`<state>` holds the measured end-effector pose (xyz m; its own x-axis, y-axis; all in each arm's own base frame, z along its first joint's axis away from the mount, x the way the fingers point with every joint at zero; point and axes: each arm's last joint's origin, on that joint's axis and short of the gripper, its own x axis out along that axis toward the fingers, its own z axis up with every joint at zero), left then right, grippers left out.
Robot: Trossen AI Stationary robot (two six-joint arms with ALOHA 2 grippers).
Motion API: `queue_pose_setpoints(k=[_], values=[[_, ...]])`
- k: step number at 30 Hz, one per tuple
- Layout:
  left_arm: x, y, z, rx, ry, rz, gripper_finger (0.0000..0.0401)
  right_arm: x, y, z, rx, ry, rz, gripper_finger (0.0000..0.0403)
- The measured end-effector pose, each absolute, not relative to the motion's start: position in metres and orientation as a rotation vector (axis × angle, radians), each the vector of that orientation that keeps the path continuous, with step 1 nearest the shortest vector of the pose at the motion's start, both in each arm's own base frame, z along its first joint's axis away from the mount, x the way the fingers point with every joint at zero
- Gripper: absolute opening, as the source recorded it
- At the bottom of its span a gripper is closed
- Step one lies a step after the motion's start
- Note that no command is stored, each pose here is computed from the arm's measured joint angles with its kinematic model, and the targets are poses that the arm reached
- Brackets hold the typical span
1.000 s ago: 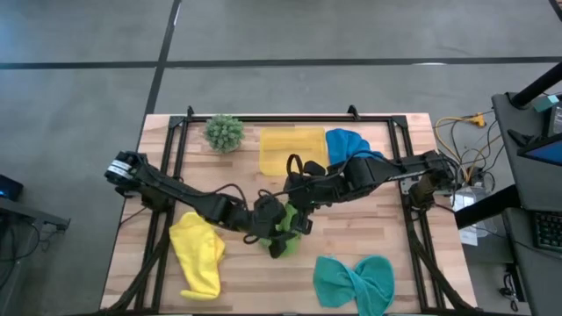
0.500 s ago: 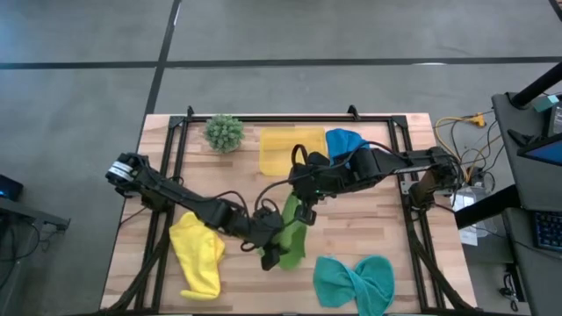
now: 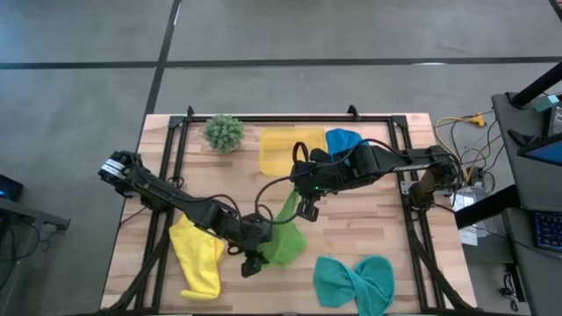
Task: Fold microfiber towels
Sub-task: Fold the green towel
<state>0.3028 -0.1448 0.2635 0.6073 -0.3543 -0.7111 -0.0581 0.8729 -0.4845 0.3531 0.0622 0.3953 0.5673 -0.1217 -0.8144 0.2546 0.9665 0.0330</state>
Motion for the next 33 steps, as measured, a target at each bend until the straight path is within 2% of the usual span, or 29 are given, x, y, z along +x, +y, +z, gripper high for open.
queue_pose_setpoints(k=[13,17,25,28,29,31,33], values=[[0.282,-0.135,0.257,-0.5,0.929,-0.184,0.0009,0.354,0.058,0.395,0.151,0.938,-0.236,0.0008],[0.271,-0.13,0.264,-0.493,0.955,-0.174,0.0003,0.354,0.056,0.395,0.144,0.947,-0.238,0.0008],[0.235,-0.109,0.313,-0.52,0.824,-0.216,0.0002,0.352,0.052,0.394,0.101,0.965,-0.275,0.0008],[0.217,-0.094,0.321,-0.52,0.902,-0.024,0.0001,0.352,0.052,0.394,0.095,0.962,-0.285,0.0008],[0.215,-0.092,0.323,-0.518,0.903,-0.012,0.0001,0.352,0.052,0.394,0.098,0.961,-0.287,0.0008],[0.215,-0.093,0.337,-0.482,0.778,-0.116,0.0001,0.352,0.052,0.394,0.1,0.955,-0.287,0.0008],[0.206,-0.088,0.35,-0.483,0.745,-0.065,0.0001,0.353,0.052,0.394,0.102,0.951,-0.288,0.0008]])
